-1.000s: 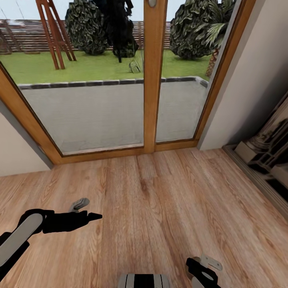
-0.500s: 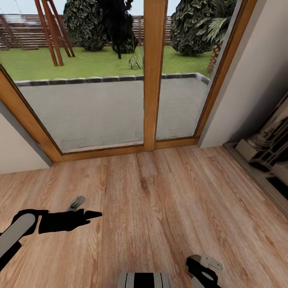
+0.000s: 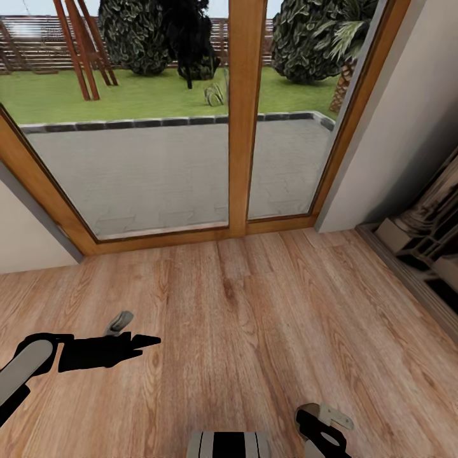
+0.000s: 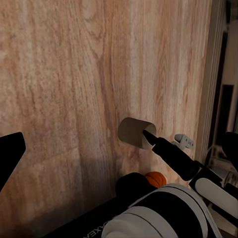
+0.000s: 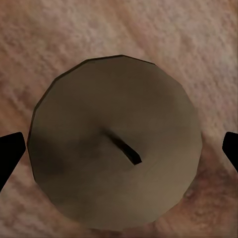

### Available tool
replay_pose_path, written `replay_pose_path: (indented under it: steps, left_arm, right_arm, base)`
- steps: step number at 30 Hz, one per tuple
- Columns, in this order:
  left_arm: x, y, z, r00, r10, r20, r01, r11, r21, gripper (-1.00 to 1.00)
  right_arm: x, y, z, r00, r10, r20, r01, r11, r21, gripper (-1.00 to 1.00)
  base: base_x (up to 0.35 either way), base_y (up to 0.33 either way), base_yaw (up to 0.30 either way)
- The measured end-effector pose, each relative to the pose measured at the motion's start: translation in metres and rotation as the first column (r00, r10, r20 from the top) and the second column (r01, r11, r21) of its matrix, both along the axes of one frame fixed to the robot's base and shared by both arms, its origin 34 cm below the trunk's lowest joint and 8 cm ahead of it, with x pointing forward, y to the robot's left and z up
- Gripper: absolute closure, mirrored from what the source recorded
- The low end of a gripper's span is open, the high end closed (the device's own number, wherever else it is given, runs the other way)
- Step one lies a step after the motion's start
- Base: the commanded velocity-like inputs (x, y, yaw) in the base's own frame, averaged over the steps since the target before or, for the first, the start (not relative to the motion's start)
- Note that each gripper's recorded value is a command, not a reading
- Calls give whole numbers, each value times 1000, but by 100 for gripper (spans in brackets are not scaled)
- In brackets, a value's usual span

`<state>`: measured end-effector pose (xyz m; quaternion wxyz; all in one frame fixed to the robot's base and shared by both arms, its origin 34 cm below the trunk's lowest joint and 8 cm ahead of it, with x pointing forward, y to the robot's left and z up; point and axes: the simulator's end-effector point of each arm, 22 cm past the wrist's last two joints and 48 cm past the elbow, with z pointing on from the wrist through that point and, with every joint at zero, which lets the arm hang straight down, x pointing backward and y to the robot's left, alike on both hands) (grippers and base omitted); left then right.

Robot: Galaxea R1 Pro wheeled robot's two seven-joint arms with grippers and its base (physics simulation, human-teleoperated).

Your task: Place each of the two pumpkins and all three candles from the living room inside a cabinet in the living room (use any cabinet), then make sure every cabinet is closed, and position the cauldron so it is next to a table in the living room.

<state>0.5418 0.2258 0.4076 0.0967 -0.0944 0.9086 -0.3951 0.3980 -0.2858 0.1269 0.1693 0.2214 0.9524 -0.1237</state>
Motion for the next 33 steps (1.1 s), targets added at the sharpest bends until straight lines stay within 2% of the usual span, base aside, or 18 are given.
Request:
replay_pose_path:
  steps: [26,33]
  left_arm:
    - [0,0,0,1000,0,0,0,1000,-1,-100]
    - [-2,0,-8,1000,-1,-17,1,1000,-1,-100]
  right_arm:
    - [3,4,1,999,45,4,-45,999,-6,-100]
    - [-3,5,-5,999,53,-12,-53,999,-4,-100]
  base:
    - [0,0,0]
    - [0,0,0]
